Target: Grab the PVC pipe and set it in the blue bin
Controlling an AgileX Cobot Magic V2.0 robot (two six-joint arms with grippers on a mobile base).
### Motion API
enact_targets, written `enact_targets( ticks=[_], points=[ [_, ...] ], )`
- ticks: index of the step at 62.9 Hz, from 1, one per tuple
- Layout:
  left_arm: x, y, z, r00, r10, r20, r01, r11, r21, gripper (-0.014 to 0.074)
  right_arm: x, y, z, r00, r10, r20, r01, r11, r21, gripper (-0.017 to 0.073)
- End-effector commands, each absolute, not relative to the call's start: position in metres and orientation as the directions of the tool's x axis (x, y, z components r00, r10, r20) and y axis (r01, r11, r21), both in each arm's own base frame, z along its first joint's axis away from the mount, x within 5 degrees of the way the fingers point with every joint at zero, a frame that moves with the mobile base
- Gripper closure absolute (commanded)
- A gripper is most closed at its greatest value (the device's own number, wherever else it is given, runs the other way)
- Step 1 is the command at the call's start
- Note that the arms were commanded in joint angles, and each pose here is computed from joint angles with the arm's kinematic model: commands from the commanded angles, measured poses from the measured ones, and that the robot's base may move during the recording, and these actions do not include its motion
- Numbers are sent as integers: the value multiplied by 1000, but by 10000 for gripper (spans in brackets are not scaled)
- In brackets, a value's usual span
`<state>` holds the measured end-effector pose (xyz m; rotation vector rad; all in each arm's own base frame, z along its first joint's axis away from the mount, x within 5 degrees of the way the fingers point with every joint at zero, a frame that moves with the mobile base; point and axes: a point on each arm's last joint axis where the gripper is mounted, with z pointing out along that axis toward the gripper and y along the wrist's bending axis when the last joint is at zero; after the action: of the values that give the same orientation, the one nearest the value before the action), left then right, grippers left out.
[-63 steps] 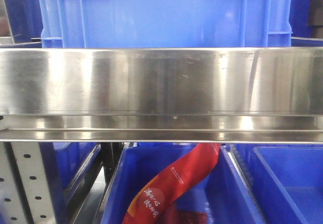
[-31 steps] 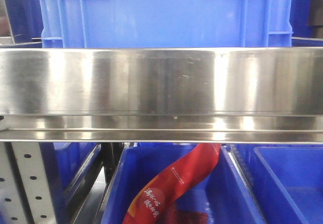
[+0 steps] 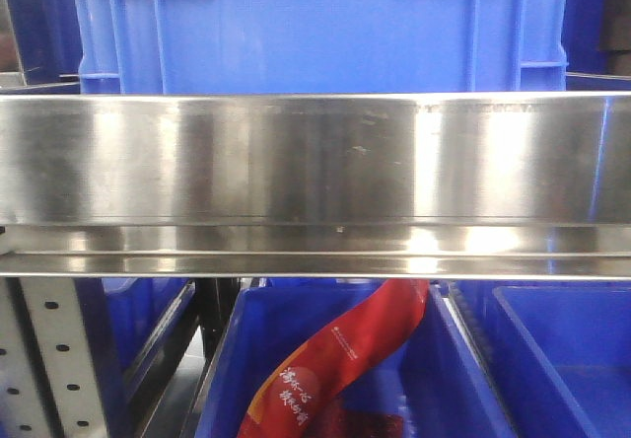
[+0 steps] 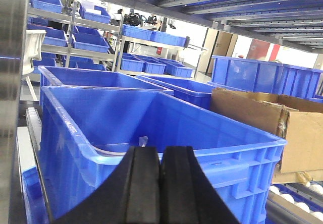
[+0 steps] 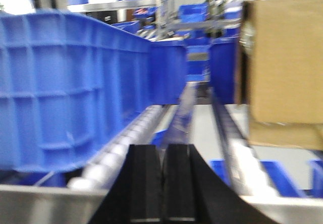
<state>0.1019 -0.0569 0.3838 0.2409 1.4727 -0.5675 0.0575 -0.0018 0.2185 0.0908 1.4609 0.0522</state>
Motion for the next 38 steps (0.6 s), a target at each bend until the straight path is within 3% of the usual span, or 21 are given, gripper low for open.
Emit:
enact_targets(
  ticks=[1, 8, 38],
  points=[
    [100, -56, 386, 14, -233, -972, 505, 841, -194, 704, 55, -3, 220, 163, 60, -985, 50, 996, 69, 727],
    [100, -56, 386, 14, -233, -972, 505, 841, -194, 704, 56, -4, 215, 113, 56, -992, 62, 996, 63, 727],
    [100, -56, 385, 12, -232, -973, 505, 841, -194, 704, 56, -4, 215, 115, 49, -992, 62, 996, 56, 727]
  ],
)
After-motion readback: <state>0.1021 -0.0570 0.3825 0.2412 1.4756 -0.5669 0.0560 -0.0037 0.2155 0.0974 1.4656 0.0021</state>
